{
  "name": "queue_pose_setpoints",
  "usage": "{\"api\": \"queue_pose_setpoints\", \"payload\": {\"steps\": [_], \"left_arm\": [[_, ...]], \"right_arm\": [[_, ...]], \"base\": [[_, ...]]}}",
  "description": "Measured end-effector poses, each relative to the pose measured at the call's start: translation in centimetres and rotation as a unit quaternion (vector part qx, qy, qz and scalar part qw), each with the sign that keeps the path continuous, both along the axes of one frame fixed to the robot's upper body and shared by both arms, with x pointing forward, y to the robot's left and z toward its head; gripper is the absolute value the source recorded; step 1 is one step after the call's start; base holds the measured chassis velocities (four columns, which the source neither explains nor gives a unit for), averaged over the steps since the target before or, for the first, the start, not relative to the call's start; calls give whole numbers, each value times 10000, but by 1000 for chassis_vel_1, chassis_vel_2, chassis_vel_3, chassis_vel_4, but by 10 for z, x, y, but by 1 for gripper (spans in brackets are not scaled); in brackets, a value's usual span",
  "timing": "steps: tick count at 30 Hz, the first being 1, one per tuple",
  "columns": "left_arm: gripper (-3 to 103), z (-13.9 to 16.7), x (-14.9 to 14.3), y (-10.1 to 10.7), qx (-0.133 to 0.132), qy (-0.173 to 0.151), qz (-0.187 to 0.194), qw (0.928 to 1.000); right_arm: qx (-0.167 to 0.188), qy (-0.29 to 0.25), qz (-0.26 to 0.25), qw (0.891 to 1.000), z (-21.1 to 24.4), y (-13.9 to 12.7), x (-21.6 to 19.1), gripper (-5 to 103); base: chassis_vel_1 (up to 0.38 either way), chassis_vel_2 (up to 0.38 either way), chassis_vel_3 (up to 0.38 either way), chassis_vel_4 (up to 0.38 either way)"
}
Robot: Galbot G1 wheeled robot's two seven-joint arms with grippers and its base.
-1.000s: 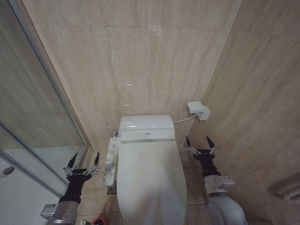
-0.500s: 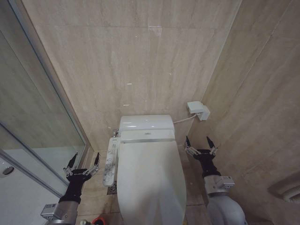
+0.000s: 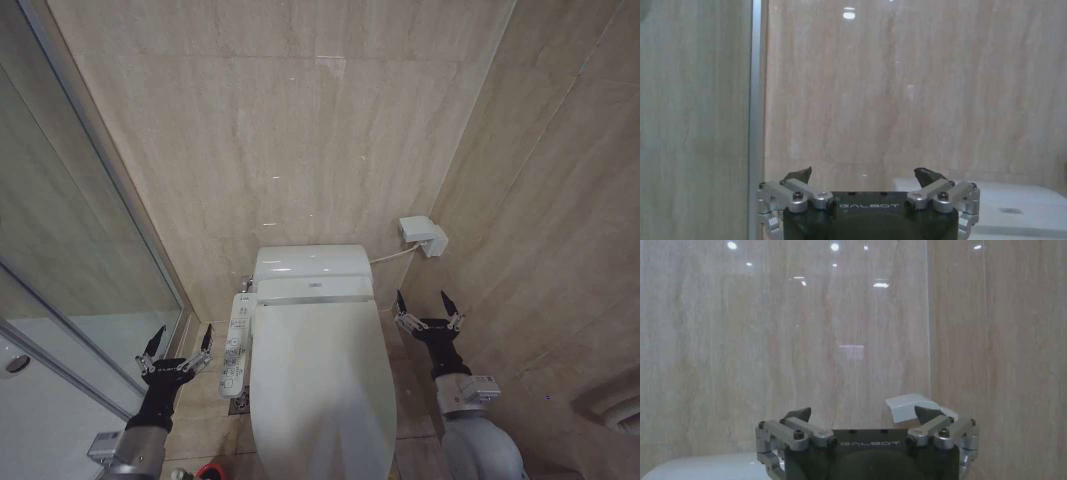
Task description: Open the toilet lid, clean the toilet bowl with a toilet brush, close the toilet lid, and flush.
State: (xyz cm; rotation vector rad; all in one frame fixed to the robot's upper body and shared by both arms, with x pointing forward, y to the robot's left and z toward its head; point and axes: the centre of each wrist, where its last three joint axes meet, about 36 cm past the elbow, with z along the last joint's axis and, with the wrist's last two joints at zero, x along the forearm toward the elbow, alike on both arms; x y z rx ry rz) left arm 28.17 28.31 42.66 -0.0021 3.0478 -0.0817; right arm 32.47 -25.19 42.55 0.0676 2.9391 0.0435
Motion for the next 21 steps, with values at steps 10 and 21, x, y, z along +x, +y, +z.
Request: {"api": "queue_pose_setpoints", "payload": {"steps": [10, 21], "left_arm": [[100, 51, 43, 29, 287, -291, 172, 9990], [100, 49, 38, 24, 409, -451, 256, 9978]], "right_arm": [[0, 0, 1, 10000, 0, 0, 0, 100], [0, 0, 0, 10000, 0, 0, 0, 100]], "base": [[0, 0, 0, 0], [0, 0, 0, 0]]}}
